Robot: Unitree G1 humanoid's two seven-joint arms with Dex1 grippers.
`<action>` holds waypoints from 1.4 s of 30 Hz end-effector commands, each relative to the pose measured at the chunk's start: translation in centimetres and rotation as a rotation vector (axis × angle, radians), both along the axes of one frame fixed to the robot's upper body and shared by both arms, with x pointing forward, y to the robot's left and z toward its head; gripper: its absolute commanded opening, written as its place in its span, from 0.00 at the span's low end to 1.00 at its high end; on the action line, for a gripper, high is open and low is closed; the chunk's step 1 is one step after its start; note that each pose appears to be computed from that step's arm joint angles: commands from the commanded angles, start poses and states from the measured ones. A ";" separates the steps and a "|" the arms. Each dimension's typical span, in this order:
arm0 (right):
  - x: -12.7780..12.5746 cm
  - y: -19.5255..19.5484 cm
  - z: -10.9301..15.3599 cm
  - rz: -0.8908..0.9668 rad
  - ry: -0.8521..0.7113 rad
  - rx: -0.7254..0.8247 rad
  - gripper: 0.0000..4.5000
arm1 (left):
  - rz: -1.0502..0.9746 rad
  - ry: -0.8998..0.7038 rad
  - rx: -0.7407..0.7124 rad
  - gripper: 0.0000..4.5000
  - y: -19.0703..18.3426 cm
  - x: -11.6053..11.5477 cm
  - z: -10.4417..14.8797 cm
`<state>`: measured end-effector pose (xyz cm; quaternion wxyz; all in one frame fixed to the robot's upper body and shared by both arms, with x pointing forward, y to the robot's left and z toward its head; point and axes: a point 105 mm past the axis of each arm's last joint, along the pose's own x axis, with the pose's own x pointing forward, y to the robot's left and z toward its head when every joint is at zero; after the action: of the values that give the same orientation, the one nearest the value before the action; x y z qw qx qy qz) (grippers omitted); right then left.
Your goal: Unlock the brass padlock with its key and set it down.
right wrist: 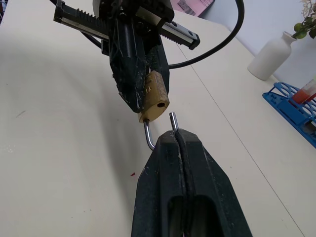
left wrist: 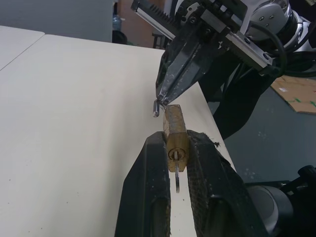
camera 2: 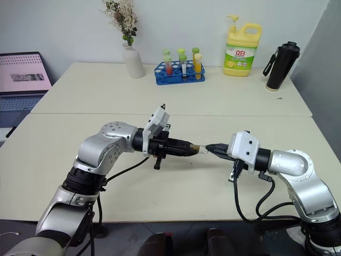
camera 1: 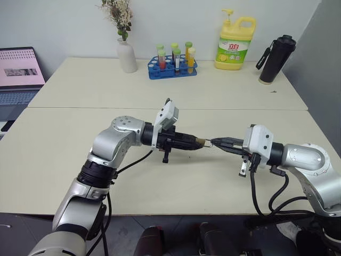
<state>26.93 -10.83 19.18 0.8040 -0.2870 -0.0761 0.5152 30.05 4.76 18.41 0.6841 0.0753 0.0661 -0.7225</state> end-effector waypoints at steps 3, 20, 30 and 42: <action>0.0 0.8 1.0 0.058 -0.050 -0.015 0.00 | -0.049 -0.042 -0.035 0.04 -0.1 -1.0 1.4; 0.8 0.9 -1.4 0.161 -0.017 -0.117 0.00 | -0.075 -0.032 -0.030 0.04 0.1 -1.6 1.5; 0.2 1.2 -1.2 0.192 -0.014 -0.107 0.00 | -0.066 -0.023 -0.023 0.04 0.2 -1.5 1.2; 0.3 0.5 -2.2 0.148 0.011 -0.152 0.00 | -0.057 -0.015 -0.023 0.04 0.2 -1.3 0.9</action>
<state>27.42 -10.15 16.48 0.7412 -0.3221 -0.0465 0.5870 28.87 4.84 18.73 0.6654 0.0726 0.0649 -0.7401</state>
